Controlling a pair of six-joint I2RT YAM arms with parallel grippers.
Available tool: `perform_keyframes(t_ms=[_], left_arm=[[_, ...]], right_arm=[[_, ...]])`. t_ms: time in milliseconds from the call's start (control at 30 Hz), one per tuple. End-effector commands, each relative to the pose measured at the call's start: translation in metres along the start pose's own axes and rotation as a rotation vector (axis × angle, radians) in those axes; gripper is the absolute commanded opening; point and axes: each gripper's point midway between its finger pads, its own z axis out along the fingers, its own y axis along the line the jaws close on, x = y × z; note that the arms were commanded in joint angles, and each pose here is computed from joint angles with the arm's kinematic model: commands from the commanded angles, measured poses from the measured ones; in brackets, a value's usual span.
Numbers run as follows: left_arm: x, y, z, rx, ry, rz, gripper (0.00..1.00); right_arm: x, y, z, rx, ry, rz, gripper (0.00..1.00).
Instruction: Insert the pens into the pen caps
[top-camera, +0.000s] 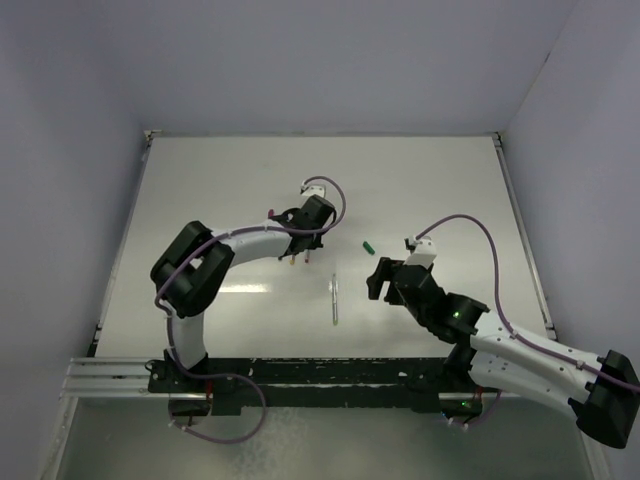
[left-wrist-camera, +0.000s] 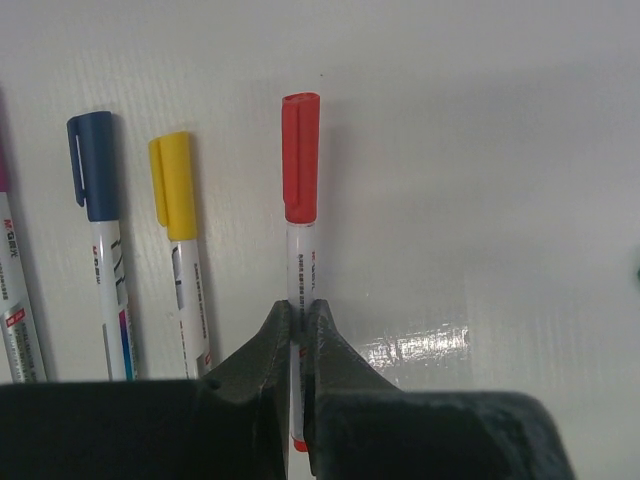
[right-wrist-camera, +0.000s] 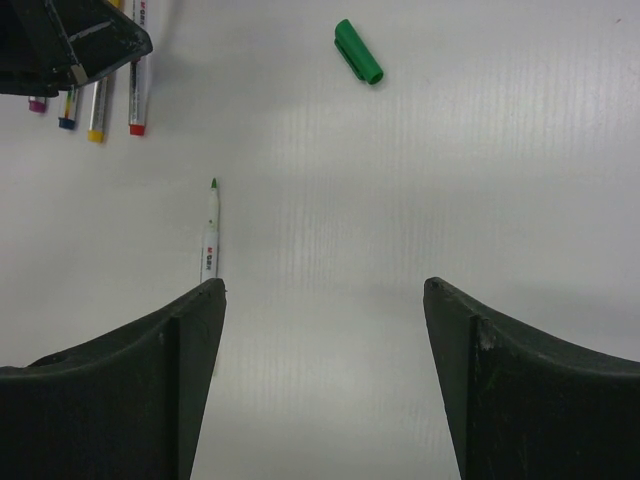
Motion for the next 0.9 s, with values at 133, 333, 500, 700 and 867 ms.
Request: perform_keyframes(t_ms=[133, 333, 500, 700, 867], left_arm=[[-0.010, 0.009, 0.008, -0.073, -0.012, -0.071, 0.16], [-0.005, 0.010, 0.015, -0.085, 0.002, -0.073, 0.28], [-0.007, 0.011, 0.015, -0.087, -0.001, -0.075, 0.34], [-0.028, 0.008, 0.001, -0.070, -0.048, -0.074, 0.39], [-0.053, 0.004, -0.024, -0.030, -0.104, -0.077, 0.40]], right_arm=[[-0.010, 0.006, -0.002, -0.007, -0.034, 0.033, 0.82], [-0.009, 0.006, -0.001, -0.011, -0.031, 0.034, 0.82], [-0.008, 0.006, 0.000, -0.010, -0.027, 0.028, 0.82], [-0.011, 0.009, 0.000, -0.015, -0.033, 0.023, 0.82], [-0.012, 0.010, 0.001, -0.018, -0.036, 0.023, 0.82]])
